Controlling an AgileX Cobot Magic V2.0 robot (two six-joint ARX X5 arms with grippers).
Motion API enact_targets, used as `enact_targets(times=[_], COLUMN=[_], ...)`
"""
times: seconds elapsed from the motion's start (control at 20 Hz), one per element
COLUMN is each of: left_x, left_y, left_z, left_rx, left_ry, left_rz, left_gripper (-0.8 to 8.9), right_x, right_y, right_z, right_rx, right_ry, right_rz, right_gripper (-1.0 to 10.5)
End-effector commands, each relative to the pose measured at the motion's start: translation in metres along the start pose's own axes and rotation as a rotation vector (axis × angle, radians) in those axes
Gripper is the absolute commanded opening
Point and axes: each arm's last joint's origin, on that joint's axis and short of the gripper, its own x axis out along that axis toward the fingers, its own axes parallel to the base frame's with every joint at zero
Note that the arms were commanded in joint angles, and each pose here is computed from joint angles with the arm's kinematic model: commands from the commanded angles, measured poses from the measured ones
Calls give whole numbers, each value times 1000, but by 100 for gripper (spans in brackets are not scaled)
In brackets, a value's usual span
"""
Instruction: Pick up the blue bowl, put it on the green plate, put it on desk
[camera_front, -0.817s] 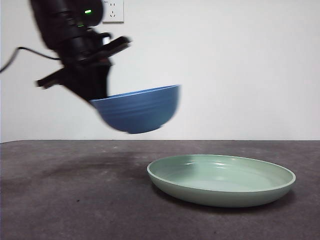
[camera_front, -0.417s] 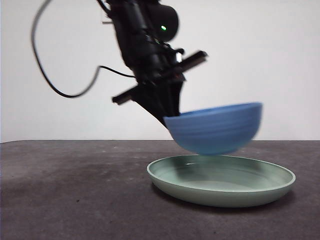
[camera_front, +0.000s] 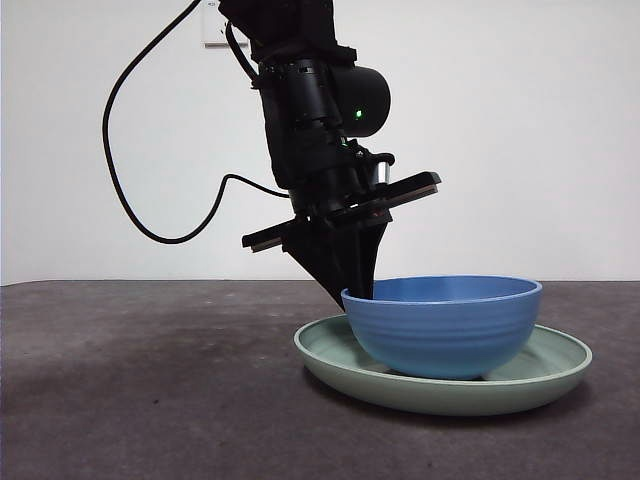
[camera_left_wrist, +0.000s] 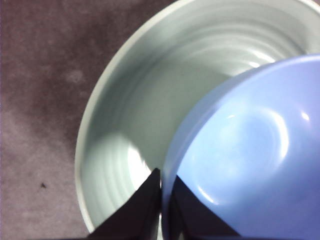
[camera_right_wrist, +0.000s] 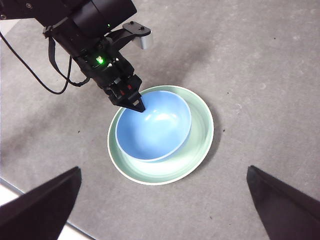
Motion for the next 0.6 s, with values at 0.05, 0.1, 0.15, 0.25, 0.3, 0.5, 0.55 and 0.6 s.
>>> enact_targets(times=[0.05,0.1,0.15,0.25,0.3,0.5,0.55,0.6], left_x=[3,3,3,3,3,-14,-22,-32], left_y=[-4,-4,-4,-4,-4,-9,-11,-14], left_z=[5,5,5,6,6,13,15,17], left_rx=[7,7,7,8,8,14,19,23], left_ry=[-11,-11,-12,-18,-21,-44,-50,-53], left_rz=[-2,-2,-3,-4,-5,-9,-11,-11], left_gripper=[28,70,118,233,285,353,354,396], right_x=[-4,-4,-4,-4,-4,-4,-4,-4], right_y=[2,2,2,2,2,2,2,2], right_z=[3,3,3,3,3,3,3,3], right_rx=[-15,-15,-15,-15,-16,-16,-16,-16], right_ry=[-18,-18,-18,-19,-19,-18,-19,-18], right_rz=[-2,-2,-2,-2,-2,-2,-3,-3], right_gripper=[640,640,640,640,640,640,640,640])
